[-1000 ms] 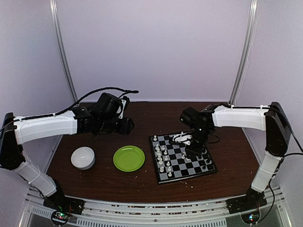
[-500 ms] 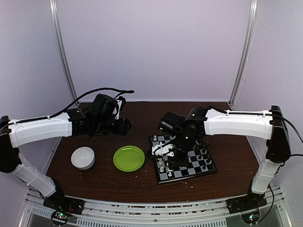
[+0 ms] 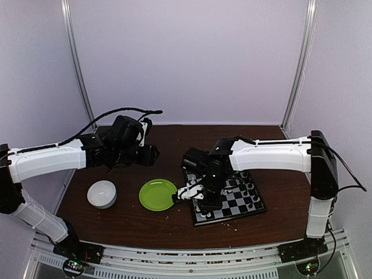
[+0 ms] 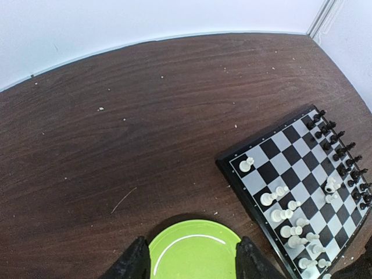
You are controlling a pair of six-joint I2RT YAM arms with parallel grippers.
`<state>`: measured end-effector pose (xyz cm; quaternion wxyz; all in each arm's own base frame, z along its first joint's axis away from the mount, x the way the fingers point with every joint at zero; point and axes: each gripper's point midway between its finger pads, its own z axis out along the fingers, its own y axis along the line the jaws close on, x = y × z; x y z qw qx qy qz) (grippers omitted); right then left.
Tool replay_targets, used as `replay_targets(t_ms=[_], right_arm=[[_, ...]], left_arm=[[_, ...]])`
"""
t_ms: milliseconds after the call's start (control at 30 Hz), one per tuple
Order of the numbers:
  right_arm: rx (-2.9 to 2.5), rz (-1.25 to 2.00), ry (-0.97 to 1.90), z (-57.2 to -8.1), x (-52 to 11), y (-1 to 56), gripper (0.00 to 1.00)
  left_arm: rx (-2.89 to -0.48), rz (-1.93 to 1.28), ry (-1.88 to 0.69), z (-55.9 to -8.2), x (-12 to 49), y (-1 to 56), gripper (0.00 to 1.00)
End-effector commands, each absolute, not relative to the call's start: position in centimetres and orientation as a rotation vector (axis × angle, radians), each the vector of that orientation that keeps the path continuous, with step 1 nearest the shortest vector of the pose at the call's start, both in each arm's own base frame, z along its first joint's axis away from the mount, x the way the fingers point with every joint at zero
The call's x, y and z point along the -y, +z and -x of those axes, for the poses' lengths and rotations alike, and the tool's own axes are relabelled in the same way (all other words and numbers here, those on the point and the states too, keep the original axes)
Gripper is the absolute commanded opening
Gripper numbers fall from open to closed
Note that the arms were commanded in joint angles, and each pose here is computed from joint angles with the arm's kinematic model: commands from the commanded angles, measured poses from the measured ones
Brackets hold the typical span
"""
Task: Set up the chess pieces on the board
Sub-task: Place the rook at h1.
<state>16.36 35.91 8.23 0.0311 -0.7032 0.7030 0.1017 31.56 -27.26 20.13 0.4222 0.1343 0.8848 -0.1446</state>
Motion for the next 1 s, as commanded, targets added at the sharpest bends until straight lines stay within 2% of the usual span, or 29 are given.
replay_targets(t_ms=[0, 967], right_arm=[[-2.165, 2.181, 0.302, -16.4, -36.4, 8.2, 0.08], [-2.216, 2.188, 0.243, -17.3, -37.0, 5.7, 0.08]], left_arm=[[-2.191, -0.305, -0.369, -32.0, 27.0, 20.8, 0.51], [-2.208, -0.321, -0.371, -32.1, 27.5, 19.6, 0.51]])
